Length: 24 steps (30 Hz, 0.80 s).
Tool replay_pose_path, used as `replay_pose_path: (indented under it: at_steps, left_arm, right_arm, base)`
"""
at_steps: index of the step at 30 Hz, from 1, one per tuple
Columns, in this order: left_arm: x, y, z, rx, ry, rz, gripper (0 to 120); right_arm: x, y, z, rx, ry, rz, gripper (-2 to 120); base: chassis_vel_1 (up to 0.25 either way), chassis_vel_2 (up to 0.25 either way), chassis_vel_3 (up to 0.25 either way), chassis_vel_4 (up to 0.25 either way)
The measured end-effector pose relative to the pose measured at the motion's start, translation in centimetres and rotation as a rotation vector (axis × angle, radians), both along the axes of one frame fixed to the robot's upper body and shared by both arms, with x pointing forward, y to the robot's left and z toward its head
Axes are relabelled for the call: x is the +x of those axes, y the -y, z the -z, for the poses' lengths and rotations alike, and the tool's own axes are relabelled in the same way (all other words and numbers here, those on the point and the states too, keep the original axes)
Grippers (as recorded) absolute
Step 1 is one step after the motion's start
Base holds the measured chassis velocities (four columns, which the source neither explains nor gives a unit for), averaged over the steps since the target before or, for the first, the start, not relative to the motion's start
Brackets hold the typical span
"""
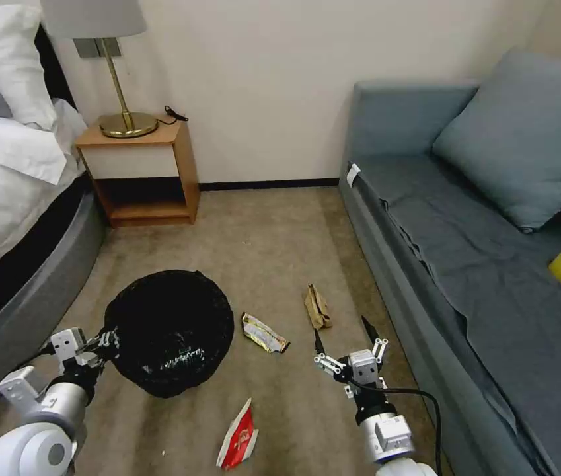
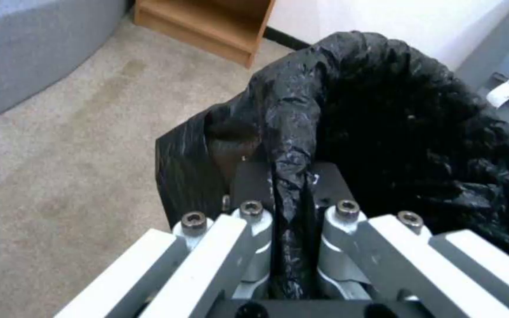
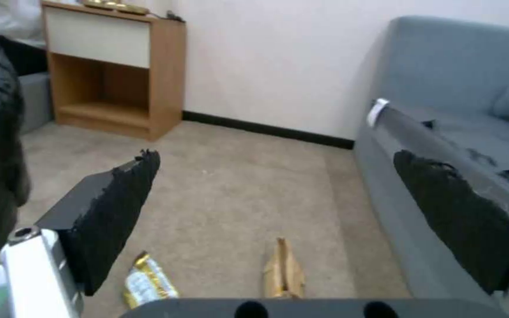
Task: Pick up the trash bin, then pick up the garbage on the floor and place it into the trash bin.
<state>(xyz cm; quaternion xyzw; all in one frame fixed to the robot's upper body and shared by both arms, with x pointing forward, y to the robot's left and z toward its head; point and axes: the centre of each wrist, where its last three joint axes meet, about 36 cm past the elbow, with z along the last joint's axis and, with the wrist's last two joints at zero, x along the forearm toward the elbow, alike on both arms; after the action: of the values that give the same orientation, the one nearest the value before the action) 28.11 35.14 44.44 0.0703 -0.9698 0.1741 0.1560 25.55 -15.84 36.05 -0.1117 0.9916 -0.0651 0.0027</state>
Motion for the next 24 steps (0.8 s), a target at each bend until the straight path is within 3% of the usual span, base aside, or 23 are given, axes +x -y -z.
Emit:
replay_pose_path:
  at_steps: [7,12,13,18,24]
  left_arm:
    - [-0.2,-0.2,-0.3,0.029,-0.011,-0.008,5]
    - [-0.7,-0.7,-0.6,0.049,-0.012,-0.029,5]
    - [-0.9,-0.8,-0.5,0.052,-0.011,-0.034,5]
    - [-1.2,-1.1,-0.1,0.053,-0.007,-0.043,5]
    - [-1.2,-2.0,0.9,0.049,-0.017,-0.057,5]
  right_arm:
    - [1.0,-1.2,0.1,0.067,-0.155,-0.096,100]
    - [1.9,-3.4,0.8,0.103,-0.405,-0.237,100]
    - [2.0,-3.9,1.4,0.099,-0.495,-0.277,100]
    - [2.9,-4.8,2.3,0.06,-0.61,-0.318,100]
    - [6.0,-7.8,2.3,-0.007,-0.814,-0.336,100]
  base:
    - [0.0,0.0,0.0,0.0]
    - [0.0,0.0,0.0,0.0]
    - [0.0,0.0,0.0,0.0]
    - [0.0,0.0,0.0,0.0]
    - [0.0,0.0,0.0,0.0]
